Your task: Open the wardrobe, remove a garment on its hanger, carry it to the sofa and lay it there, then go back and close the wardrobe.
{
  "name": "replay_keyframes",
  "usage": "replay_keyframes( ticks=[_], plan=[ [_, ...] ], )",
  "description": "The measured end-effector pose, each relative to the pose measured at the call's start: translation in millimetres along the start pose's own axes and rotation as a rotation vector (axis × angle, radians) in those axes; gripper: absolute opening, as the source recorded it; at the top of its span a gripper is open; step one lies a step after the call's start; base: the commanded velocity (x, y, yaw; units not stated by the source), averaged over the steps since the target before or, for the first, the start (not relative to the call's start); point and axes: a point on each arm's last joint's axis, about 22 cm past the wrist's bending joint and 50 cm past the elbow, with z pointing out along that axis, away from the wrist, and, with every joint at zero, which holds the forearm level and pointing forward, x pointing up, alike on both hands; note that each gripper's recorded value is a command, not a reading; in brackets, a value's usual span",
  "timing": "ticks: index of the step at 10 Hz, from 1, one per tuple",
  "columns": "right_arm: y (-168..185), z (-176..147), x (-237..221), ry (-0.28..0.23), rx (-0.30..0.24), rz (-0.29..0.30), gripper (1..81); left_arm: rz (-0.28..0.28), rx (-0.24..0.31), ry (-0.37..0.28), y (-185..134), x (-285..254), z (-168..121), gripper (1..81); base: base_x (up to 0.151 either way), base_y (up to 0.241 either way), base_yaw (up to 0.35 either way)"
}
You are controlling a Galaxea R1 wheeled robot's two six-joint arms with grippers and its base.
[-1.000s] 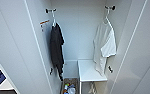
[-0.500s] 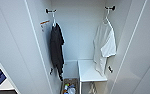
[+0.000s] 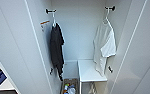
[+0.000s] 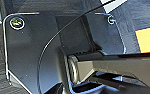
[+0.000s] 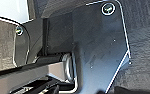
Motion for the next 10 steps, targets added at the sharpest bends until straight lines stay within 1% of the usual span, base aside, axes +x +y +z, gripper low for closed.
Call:
replay_keyframes(
  ticks=[1, 3, 6, 7, 8, 10],
  plan=[
    [-7, 2, -3, -0.009, 0.009, -0.001, 81.1, -0.004, -0.007, -0.009, 6, -7, 1, 81.1, 0.000, 0.000, 0.000],
    [-11, 7, -7, -0.020, -0.008, -0.005, 81.1, -0.004, -0.013, -0.007, 11, -7, 2, 81.1, 0.000, 0.000, 0.000],
    [7, 11, -9, -0.026, -0.092, -0.012, 81.1, -0.005, -0.010, -0.008, 9, -8, 2, 81.1, 0.000, 0.000, 0.000],
    [7, 12, -10, -0.031, -0.098, -0.012, 81.1, -0.005, -0.010, -0.008, 9, -8, 2, 81.1, 0.000, 0.000, 0.000],
    [1, 14, -12, -0.034, -0.094, -0.011, 81.1, -0.005, -0.010, -0.008, 9, -8, 2, 81.1, 0.000, 0.000, 0.000],
    [-15, 18, -17, -0.041, -0.070, -0.008, 81.1, -0.005, -0.008, -0.008, 7, -8, 1, 81.1, 0.000, 0.000, 0.000]
  ],
)
